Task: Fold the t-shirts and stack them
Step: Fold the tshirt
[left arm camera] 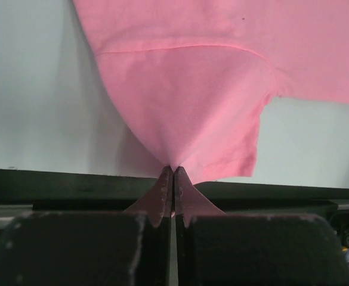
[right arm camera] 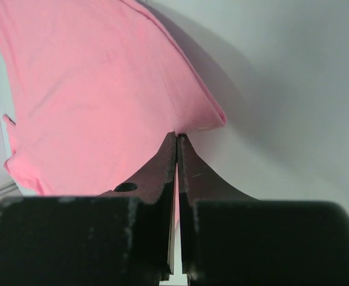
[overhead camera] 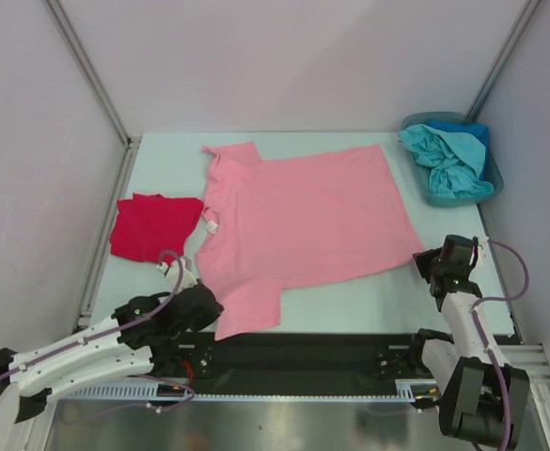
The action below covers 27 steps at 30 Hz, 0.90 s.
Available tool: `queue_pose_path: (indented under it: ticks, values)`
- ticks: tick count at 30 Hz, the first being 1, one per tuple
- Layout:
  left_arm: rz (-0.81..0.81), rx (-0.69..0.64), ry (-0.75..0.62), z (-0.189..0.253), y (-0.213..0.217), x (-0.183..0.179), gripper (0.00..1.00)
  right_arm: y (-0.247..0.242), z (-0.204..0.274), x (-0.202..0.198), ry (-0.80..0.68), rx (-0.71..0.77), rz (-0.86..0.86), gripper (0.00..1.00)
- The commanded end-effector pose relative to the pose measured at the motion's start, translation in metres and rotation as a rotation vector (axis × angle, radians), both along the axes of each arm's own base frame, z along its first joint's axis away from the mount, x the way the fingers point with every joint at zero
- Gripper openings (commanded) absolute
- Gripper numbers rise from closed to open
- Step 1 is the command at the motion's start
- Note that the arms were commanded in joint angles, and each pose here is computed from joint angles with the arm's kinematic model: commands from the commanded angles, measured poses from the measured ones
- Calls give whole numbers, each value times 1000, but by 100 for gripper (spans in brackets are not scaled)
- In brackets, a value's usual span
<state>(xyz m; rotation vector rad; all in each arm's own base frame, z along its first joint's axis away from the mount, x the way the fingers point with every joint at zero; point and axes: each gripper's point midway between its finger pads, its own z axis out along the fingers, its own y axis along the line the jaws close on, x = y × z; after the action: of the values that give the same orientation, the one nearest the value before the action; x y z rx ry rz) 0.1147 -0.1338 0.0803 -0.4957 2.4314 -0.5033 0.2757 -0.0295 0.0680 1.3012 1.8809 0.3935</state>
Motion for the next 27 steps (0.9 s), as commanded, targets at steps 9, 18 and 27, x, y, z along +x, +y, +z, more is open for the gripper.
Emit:
queue_pose_path:
  ticks: [9, 18, 27]
  values:
    - [137, -61, -82, 63, 27, 7, 0, 21, 1, -22, 18, 40, 39, 0]
    - [125, -74, -10, 44, 21, -2, 0, 22, 2, -27, 32, 14, 70, 0]
    - [149, -46, -109, 73, 24, 15, 0, 15, 30, -3, -22, 6, 65, 0]
